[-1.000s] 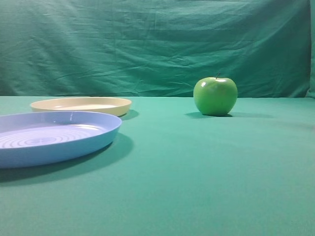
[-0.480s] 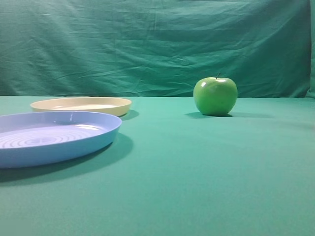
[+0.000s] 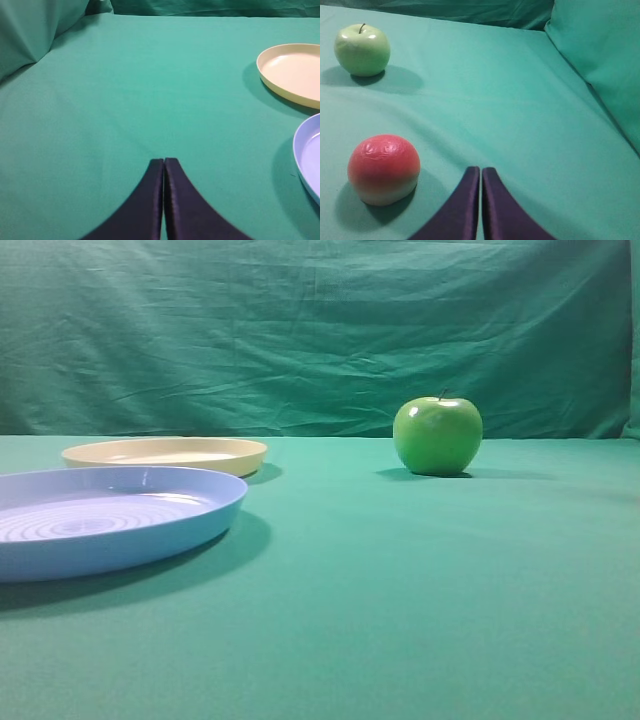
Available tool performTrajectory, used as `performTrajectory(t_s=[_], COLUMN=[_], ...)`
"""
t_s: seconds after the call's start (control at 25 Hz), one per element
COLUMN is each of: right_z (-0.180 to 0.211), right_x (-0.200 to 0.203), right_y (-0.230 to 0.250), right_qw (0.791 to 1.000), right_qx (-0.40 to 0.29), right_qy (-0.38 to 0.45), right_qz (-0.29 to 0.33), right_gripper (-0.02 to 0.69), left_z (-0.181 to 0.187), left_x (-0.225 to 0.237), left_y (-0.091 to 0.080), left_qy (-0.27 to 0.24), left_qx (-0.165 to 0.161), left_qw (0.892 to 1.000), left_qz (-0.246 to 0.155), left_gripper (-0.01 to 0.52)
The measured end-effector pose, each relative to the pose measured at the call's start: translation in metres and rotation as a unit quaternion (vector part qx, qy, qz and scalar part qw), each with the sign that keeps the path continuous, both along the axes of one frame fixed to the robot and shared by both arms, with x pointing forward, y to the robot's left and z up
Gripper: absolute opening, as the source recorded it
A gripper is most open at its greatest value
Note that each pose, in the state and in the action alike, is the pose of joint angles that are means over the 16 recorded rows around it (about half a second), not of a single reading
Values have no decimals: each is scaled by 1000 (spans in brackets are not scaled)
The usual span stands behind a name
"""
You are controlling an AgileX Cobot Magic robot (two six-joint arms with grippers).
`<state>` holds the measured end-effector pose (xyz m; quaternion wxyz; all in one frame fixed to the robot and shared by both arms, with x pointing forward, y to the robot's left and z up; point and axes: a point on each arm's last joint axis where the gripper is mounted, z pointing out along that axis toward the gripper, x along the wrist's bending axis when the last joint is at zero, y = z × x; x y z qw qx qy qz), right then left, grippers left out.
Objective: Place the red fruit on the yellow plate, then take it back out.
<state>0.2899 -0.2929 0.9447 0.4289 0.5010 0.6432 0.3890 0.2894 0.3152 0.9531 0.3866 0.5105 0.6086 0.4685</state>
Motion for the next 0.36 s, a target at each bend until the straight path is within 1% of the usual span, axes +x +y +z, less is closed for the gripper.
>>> performTrajectory(t_s=[0.36], right_z=[0], right_x=[0], right_y=[0], right_qw=[1000], right_qx=[-2], right_qy=[0], right_qz=[1], right_gripper=[0], left_z=[0], left_x=[0], left_y=[0], left_qy=[0], left_qx=[0], left_qw=[1000], left_qz=[0], left_gripper=[0])
